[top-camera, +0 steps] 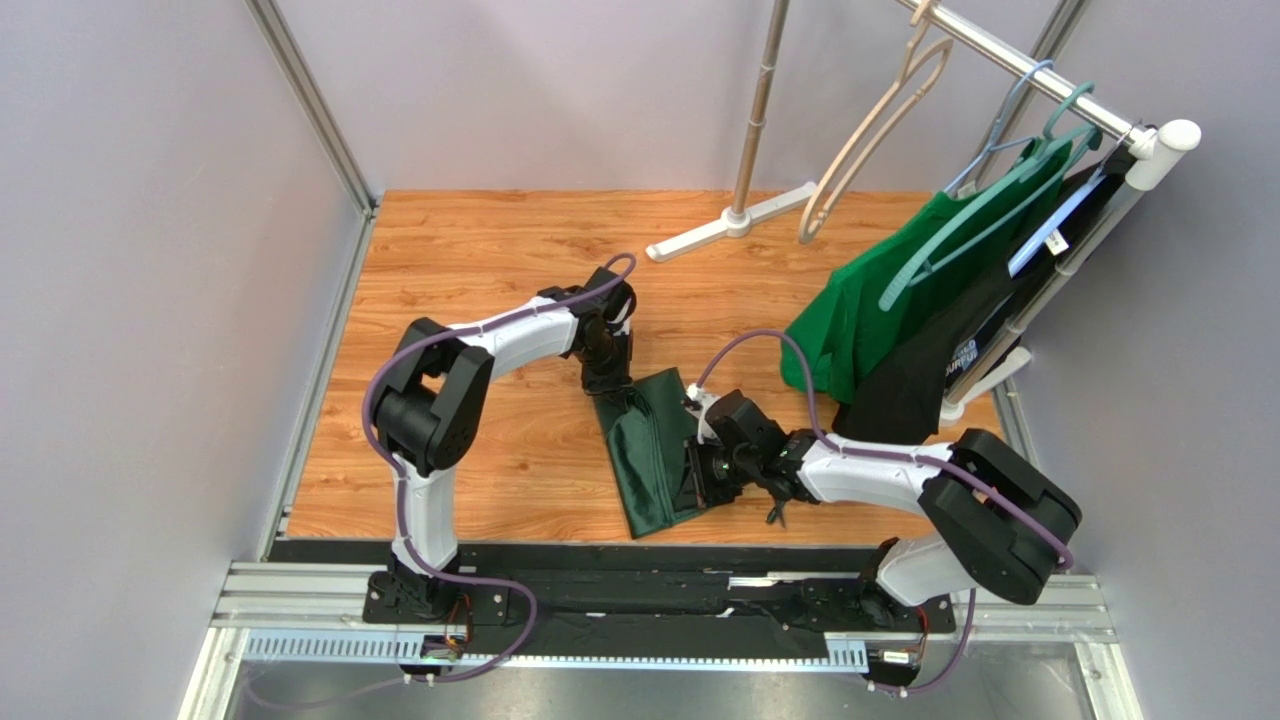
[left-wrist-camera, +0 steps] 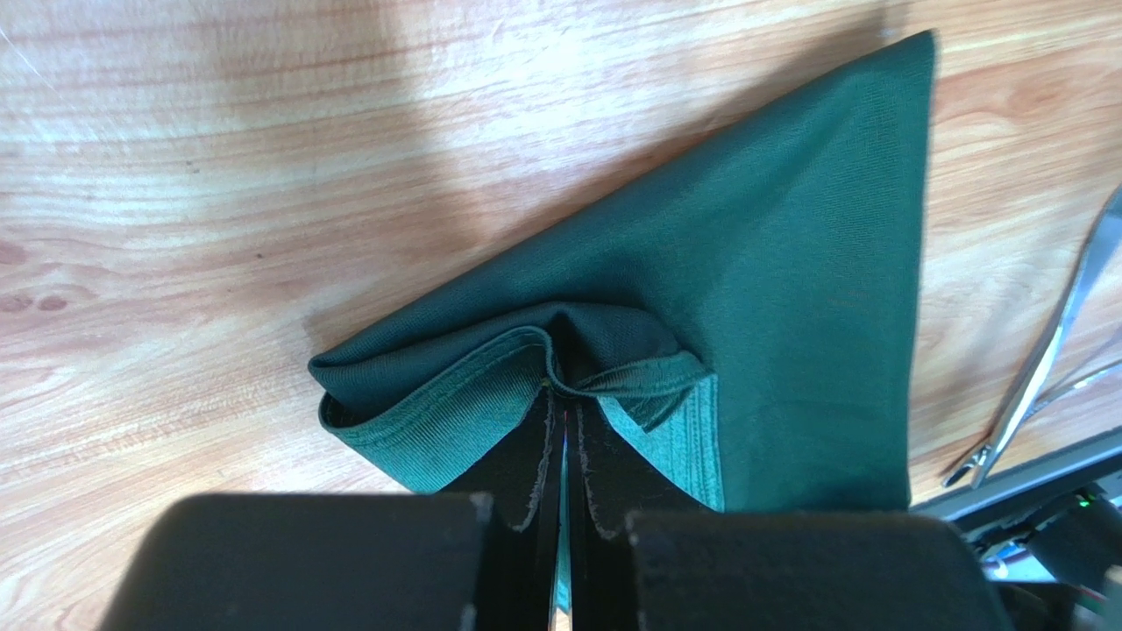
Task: Fold the napkin into a case and place the utensils inside
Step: Fold the lower triangle-folded napkin at the center of the board.
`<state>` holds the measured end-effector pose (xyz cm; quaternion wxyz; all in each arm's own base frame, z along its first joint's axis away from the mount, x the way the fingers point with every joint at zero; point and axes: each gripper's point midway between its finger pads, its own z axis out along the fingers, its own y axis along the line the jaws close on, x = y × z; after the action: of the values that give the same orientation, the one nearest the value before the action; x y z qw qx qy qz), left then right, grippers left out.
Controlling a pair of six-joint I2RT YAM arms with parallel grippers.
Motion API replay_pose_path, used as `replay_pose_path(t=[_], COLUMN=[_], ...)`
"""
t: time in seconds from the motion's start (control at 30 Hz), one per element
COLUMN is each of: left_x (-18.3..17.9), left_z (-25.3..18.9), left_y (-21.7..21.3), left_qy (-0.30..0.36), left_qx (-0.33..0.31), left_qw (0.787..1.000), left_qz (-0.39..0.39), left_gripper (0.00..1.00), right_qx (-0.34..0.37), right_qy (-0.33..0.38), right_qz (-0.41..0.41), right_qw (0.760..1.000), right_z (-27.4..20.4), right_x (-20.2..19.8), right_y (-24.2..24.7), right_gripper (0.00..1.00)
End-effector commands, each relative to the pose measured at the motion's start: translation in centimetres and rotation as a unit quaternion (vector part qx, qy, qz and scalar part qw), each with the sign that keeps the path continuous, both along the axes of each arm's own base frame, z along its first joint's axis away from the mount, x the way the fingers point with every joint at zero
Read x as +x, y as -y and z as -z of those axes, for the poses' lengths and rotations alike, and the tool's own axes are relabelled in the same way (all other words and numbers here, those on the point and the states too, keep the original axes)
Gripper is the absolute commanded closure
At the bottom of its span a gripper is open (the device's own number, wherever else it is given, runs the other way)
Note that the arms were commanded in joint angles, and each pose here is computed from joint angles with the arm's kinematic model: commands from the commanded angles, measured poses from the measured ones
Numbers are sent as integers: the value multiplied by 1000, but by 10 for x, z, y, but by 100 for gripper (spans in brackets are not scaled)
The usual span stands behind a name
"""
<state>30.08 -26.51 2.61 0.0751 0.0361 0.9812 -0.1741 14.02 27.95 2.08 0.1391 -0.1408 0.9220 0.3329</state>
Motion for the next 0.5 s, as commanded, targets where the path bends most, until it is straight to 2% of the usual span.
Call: replay_pose_path(t=[0.0,0.03,0.07,0.13,0.17,0.2,0.27,0.47], left_x=[2,3,4,5,5,5,6,6], left_z=[-16,-18,-18,-20,-21,-20,-21,-19], left_y=[6,7,7,6,6,4,3,4], left_qy=[21,23,25,28,30,32,34,26], left_qx=[-22,-25,-25,-25,-24,-20,-17,-25], left_qw=[1000,999,999,999,999,999,999,998], left_qz=[-6,-7,-6,-10,-11,-13,-23,-48], left_gripper=[98,98,98,98,98,99,100,100], right_qx=[5,4,3,0,-9,-15,-36,-105], right_qy=[29,32,35,45,53,56,55,72], right_qz=[15,13,15,20,23,26,29,19], right_qw=[999,999,999,999,998,998,997,992], right_z=[-20,-23,-26,-34,-34,-36,-34,-28], right_x=[19,19,21,26,29,32,36,33], right_y=[-10,-9,-9,-9,-9,-9,-12,-22], right_gripper=[100,96,80,74,65,62,56,58])
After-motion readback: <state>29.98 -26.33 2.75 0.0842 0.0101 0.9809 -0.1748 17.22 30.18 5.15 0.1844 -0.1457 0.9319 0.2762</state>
